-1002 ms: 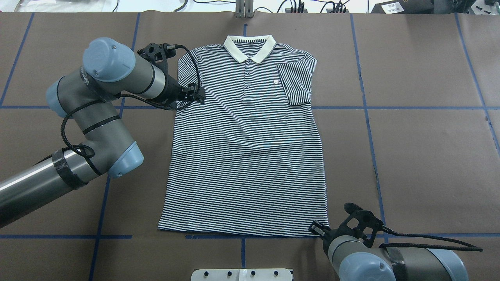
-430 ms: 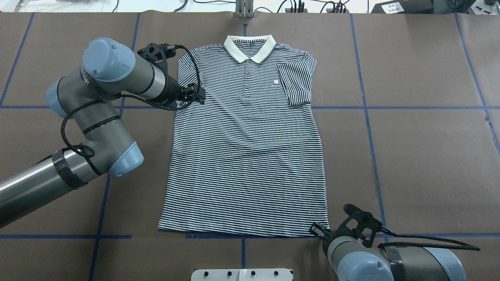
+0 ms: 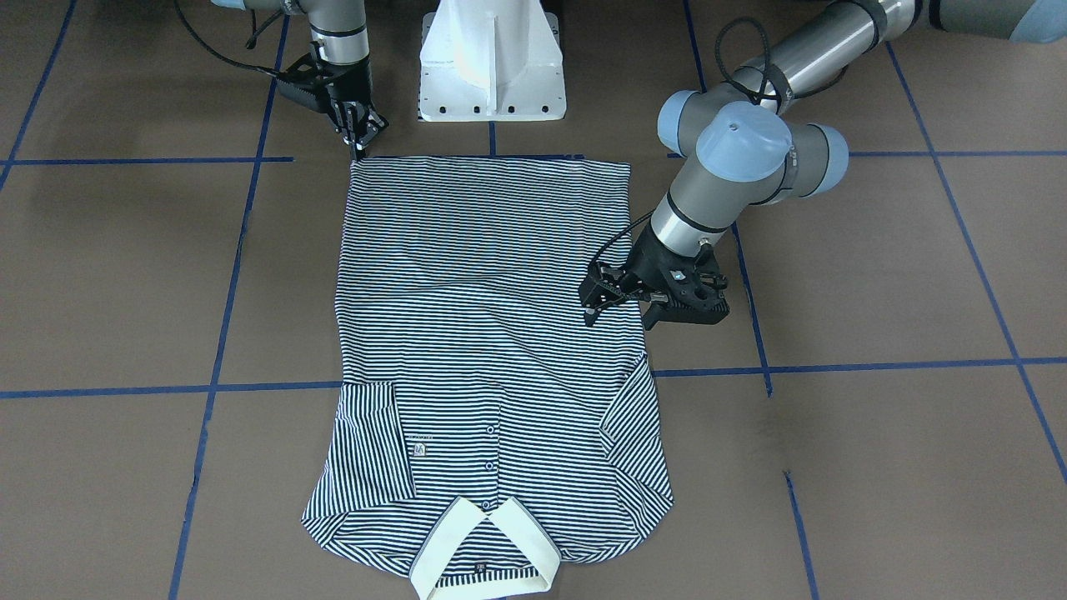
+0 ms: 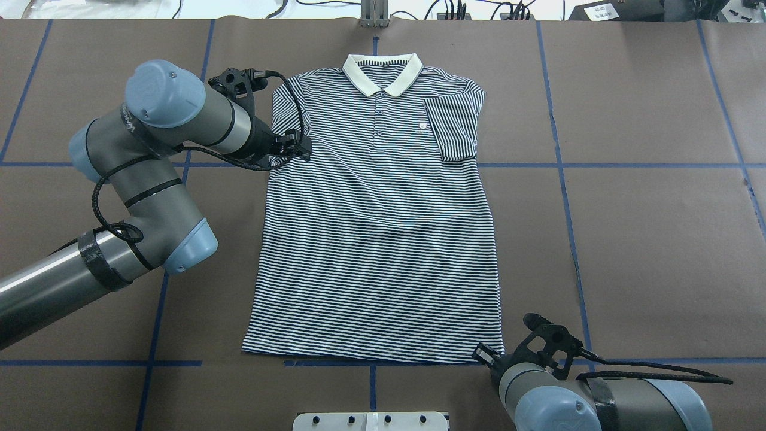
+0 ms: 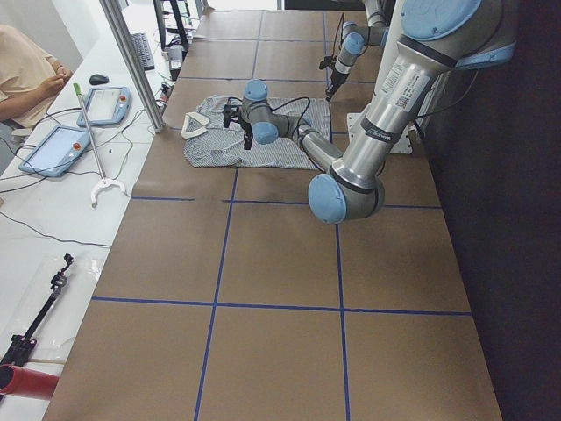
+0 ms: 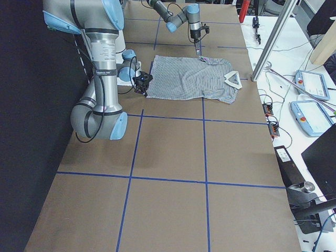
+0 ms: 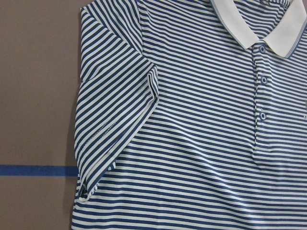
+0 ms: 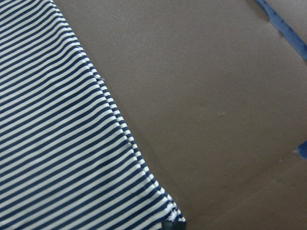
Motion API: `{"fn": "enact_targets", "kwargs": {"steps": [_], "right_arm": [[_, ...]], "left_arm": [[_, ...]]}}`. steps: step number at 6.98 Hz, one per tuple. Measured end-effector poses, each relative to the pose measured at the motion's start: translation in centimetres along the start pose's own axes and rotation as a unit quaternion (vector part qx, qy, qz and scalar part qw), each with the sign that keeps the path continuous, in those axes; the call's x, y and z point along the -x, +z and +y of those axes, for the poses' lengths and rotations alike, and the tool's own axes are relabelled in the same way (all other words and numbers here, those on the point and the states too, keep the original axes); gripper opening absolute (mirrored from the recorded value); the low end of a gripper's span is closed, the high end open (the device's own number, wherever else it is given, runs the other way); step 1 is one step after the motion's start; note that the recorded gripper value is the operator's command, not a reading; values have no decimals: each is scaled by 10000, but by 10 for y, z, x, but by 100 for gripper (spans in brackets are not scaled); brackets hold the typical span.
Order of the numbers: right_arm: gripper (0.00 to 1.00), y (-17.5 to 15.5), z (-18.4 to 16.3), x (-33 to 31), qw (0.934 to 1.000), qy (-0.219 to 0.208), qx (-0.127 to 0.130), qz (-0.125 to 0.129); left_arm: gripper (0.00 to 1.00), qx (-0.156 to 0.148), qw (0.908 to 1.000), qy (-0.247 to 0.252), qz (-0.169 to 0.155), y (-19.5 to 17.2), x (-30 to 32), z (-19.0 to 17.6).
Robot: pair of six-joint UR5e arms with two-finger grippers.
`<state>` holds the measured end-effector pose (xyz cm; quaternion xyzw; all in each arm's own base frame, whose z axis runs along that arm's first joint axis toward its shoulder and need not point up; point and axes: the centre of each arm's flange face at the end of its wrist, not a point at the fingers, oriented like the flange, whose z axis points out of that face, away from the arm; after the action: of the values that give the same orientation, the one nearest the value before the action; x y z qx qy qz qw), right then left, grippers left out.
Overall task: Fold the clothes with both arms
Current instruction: 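Move the left gripper down along the side to the other hem corner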
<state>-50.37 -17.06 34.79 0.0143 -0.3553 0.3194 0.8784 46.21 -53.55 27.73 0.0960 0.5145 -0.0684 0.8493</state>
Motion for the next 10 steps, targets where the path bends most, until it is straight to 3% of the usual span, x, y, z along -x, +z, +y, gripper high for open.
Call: {"fn": "enact_targets", "kwargs": {"steps": [3,4,6,10], "right_arm": [[0,-14,-7,4,9999,58,105,-55],[0,-15,-8,4,9999,62,109,-54],[0,-15,-10,2,9999,61,93,-40],[0,-25,-7,1,9998,51,181,-104]], "left_arm": [[92,-30,9999,-105,82,-12,0,7],[89,-12,9994,-265,200,-25,-2,25],[89,95,9986,-385,346,-46,3,95],[89,75,9975,-691,-117,-44,9,208]]}}
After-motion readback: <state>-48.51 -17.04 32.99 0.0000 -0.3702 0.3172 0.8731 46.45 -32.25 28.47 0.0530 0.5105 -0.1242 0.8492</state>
